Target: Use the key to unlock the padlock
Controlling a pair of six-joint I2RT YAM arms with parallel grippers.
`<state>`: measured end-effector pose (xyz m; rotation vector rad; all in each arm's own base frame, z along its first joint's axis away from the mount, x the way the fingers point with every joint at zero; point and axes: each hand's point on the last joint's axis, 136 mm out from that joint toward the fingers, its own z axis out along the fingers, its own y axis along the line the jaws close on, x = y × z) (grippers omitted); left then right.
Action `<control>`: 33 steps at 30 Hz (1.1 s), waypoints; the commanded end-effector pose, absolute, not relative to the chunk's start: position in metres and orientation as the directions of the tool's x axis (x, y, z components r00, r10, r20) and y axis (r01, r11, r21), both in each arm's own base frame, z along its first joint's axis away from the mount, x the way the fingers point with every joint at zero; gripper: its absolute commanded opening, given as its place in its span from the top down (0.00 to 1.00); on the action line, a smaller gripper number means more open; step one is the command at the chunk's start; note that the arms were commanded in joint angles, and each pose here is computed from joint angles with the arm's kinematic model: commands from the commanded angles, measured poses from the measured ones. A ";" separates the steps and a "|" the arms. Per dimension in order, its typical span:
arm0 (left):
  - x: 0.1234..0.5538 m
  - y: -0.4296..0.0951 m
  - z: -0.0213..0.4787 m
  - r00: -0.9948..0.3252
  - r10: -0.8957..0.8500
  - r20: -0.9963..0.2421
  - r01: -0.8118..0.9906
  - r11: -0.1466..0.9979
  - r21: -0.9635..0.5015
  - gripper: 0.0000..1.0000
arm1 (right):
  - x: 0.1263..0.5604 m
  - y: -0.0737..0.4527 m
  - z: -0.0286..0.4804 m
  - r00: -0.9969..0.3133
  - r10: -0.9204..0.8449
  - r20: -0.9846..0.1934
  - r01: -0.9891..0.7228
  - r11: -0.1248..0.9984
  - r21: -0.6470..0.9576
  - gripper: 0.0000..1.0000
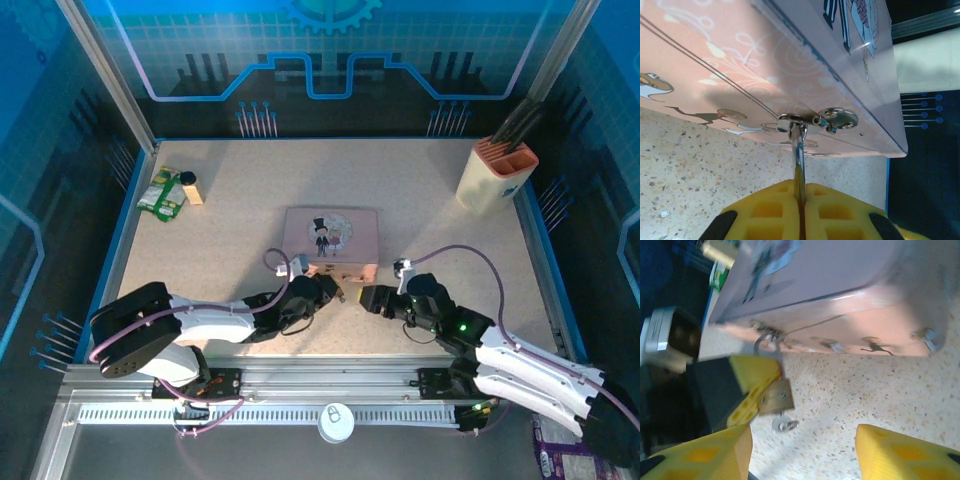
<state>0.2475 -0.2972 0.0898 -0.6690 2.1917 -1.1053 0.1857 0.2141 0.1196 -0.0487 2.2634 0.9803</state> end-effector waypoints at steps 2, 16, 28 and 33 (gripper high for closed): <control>0.254 -0.297 0.114 -0.678 -0.685 -0.266 -0.139 0.474 -0.869 1.00 | 0.176 0.225 0.115 -0.603 -0.108 -0.791 -0.557 0.767 0.319 0.46; 0.252 -0.298 0.115 -0.693 -0.674 -0.256 -0.143 0.476 -0.868 1.00 | 0.184 0.276 0.115 -0.295 -0.394 -0.870 -0.697 0.712 -0.087 0.57; 0.251 -0.300 0.115 -0.699 -0.671 -0.248 -0.140 0.468 -0.873 1.00 | 0.188 0.292 0.104 -0.280 -0.429 -0.859 -0.714 0.691 -0.112 0.72; 0.252 -0.304 0.116 -0.704 -0.668 -0.243 -0.134 0.460 -0.878 1.00 | 0.191 0.295 0.098 -0.289 -0.437 -0.852 -0.701 0.703 -0.123 0.74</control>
